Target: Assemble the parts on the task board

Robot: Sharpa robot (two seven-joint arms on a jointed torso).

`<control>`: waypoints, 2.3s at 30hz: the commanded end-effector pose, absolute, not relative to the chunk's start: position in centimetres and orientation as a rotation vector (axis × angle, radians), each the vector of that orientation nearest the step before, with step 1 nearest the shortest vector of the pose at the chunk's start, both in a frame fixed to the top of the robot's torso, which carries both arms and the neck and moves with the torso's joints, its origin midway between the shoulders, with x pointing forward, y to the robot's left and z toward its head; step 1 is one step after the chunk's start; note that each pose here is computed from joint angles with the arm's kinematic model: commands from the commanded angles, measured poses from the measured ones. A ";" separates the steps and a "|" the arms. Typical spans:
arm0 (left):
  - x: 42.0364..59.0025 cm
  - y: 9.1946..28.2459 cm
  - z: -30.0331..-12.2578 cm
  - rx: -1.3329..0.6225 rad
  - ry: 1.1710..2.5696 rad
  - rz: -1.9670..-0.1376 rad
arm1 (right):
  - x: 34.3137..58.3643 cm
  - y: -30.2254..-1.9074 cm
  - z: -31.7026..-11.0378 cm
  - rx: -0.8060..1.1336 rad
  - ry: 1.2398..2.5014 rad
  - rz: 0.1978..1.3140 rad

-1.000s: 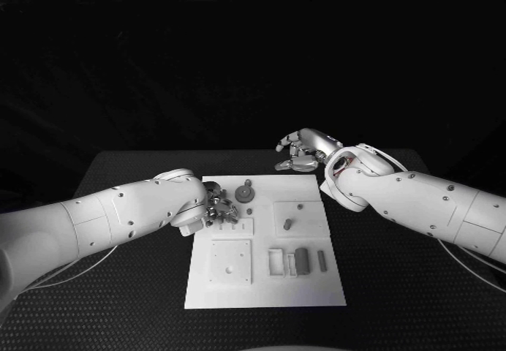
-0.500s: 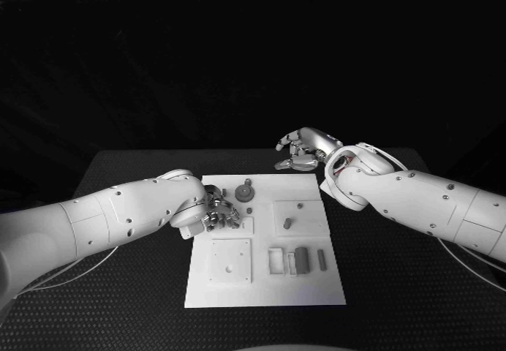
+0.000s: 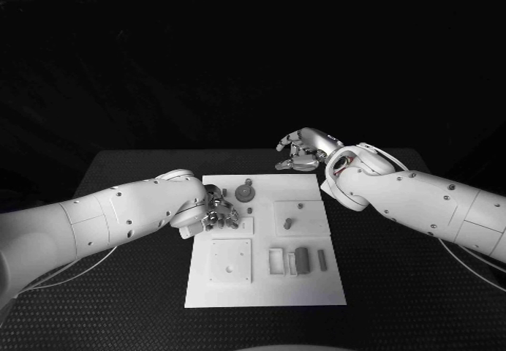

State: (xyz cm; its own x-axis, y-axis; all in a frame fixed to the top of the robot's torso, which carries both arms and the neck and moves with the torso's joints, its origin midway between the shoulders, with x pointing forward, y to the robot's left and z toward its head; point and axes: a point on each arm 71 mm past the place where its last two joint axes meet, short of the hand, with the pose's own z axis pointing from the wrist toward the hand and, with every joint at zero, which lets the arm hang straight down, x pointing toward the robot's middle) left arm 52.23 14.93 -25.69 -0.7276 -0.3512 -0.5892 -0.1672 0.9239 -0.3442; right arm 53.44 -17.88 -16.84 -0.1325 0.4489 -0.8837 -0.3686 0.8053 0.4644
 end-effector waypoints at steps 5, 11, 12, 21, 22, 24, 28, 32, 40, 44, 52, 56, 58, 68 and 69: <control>52.2 15.4 -26.1 -0.322 2.384 -0.277 | 53.4 -17.8 -16.9 0.056 1.561 0.708; 52.2 15.6 -26.1 -0.325 2.386 -0.272 | 53.4 -17.8 -16.9 0.056 1.561 0.709; 52.2 15.6 -26.1 -0.325 2.385 -0.272 | 53.4 -17.8 -16.9 0.056 1.561 0.709; 52.1 15.4 -26.1 -0.327 2.378 -0.279 | 53.4 -17.7 -16.9 0.055 1.562 0.710; 52.1 15.4 -26.1 -0.326 2.378 -0.281 | 53.4 -17.7 -16.9 0.055 1.562 0.710; 52.1 15.3 -26.1 -0.327 2.375 -0.284 | 53.4 -17.7 -16.9 0.055 1.562 0.709; 52.1 15.3 -26.0 -0.339 2.353 -0.296 | 53.4 -17.7 -16.9 0.055 1.561 0.710; 52.1 15.2 -25.8 -0.349 2.330 -0.316 | 53.4 -17.8 -16.9 0.055 1.561 0.709; 51.8 15.5 -25.8 -0.359 2.319 -0.326 | 53.4 -17.9 -16.9 0.057 1.562 0.705; 51.6 15.8 -25.7 -0.369 2.312 -0.327 | 53.4 -18.0 -16.9 0.058 1.562 0.704; 51.1 16.6 -25.5 -0.389 2.294 -0.330 | 53.4 -18.2 -16.9 0.062 1.563 0.702; 50.8 16.7 -25.5 -0.385 2.297 -0.332 | 53.5 -18.3 -17.0 0.063 1.564 0.699; 50.8 16.7 -25.5 -0.388 2.289 -0.333 | 53.5 -18.3 -17.0 0.064 1.565 0.698; 50.7 16.2 -25.2 -0.393 2.241 -0.357 | 53.5 -18.3 -17.1 0.065 1.566 0.698; 50.7 16.1 -25.1 -0.392 2.235 -0.359 | 53.5 -18.3 -17.1 0.065 1.567 0.698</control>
State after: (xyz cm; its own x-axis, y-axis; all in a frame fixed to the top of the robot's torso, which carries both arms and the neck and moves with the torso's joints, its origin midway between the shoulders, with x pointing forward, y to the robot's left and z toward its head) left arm 50.66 16.40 -25.36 -0.6446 -0.3804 -0.6632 -0.1661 0.9164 -0.3642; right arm 53.50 -18.40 -17.07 -0.1344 0.4461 -0.8848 -0.3581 0.8107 0.4632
